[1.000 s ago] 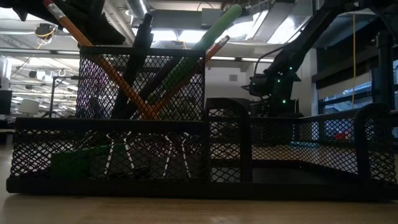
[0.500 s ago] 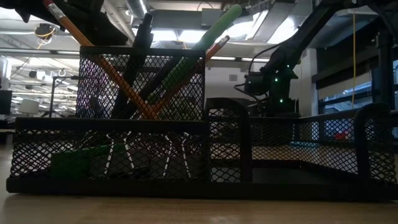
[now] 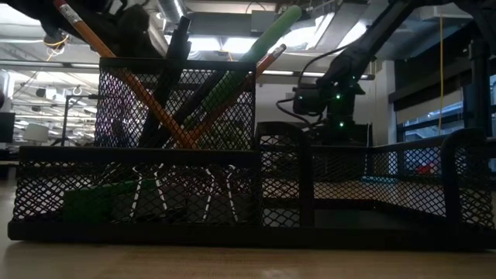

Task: Pick and place office supplies into organizer
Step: Put the black pen into the black desk organizer

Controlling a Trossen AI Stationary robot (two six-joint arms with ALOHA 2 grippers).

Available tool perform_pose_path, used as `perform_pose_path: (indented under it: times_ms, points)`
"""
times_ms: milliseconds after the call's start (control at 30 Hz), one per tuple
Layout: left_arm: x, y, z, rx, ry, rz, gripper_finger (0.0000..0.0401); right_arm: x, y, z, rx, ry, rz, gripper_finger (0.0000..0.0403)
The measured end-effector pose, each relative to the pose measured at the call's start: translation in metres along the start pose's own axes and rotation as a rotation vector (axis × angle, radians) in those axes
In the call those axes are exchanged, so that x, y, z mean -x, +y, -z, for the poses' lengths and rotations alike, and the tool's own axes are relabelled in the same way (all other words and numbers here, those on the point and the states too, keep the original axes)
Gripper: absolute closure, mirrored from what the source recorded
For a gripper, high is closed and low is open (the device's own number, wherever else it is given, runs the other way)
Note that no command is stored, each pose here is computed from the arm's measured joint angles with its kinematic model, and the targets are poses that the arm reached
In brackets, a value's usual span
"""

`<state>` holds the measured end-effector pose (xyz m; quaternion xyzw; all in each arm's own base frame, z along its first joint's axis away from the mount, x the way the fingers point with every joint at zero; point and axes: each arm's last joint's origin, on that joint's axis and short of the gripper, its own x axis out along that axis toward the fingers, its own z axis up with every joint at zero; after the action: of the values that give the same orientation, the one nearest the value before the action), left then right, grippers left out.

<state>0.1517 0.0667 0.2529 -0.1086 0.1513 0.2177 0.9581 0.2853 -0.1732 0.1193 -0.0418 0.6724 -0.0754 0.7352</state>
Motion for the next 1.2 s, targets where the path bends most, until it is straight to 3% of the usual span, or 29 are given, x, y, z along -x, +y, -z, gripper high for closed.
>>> perform_pose_path:
  times_ms: [333,600,867,1100,1200]
  points:
    - [-0.028,-0.01,0.016,-0.017,0.137,0.006,0.0313,0.003,0.025,-0.012,-0.027,-0.011,-0.01,0.0365]
    - [-0.042,-0.018,0.015,-0.027,0.099,0.043,0.0313,0.007,0.043,-0.019,-0.082,-0.02,-0.019,0.0364]
    - [-0.043,-0.018,0.015,-0.026,0.097,0.043,0.0313,0.017,0.045,-0.028,-0.087,-0.075,-0.142,0.0364]
    - [-0.043,-0.018,0.015,-0.028,0.1,0.043,0.0313,0.019,0.052,-0.033,-0.083,-0.11,-0.195,0.0364]
    - [-0.046,-0.02,0.018,-0.081,0.123,0.044,0.0313,0.02,0.059,-0.038,-0.07,-0.138,-0.199,0.0364]
